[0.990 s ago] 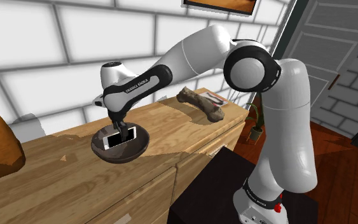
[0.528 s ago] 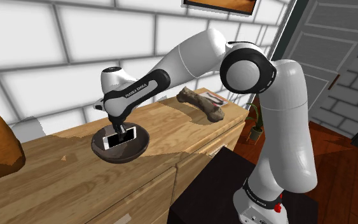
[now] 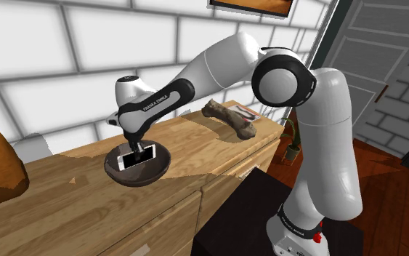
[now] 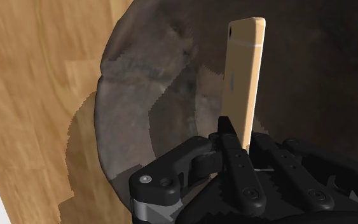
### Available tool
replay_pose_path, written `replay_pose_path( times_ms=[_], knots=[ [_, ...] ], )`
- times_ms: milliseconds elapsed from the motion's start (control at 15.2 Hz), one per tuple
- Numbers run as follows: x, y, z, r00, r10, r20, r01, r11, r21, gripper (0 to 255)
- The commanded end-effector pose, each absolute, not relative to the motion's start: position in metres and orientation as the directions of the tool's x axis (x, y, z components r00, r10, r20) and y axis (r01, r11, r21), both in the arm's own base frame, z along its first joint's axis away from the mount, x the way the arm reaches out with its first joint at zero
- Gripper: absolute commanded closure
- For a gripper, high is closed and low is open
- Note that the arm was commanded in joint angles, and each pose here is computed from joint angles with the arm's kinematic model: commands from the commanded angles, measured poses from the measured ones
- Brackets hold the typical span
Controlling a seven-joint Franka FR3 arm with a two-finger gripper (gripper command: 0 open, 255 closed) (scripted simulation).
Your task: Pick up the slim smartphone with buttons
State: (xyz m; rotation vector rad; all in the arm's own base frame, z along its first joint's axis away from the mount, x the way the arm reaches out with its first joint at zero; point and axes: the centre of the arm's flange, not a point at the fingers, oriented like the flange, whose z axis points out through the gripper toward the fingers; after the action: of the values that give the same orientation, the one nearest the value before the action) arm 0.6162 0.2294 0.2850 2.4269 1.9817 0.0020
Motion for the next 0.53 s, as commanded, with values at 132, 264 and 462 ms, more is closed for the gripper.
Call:
replay_pose_path(
  times_ms=[132,264,462],
  knots=[
    [0.616,0.229,0.304,0.200,0.980,-0.004,0.980,-0.200,0.008,255],
    [0.616,0.229,0.314,0.200,0.980,-0.004,0.980,-0.200,0.008,255],
    [0.616,0.229,0.330,0.200,0.980,-0.004,0.980,-0.200,0.008,255]
  ],
)
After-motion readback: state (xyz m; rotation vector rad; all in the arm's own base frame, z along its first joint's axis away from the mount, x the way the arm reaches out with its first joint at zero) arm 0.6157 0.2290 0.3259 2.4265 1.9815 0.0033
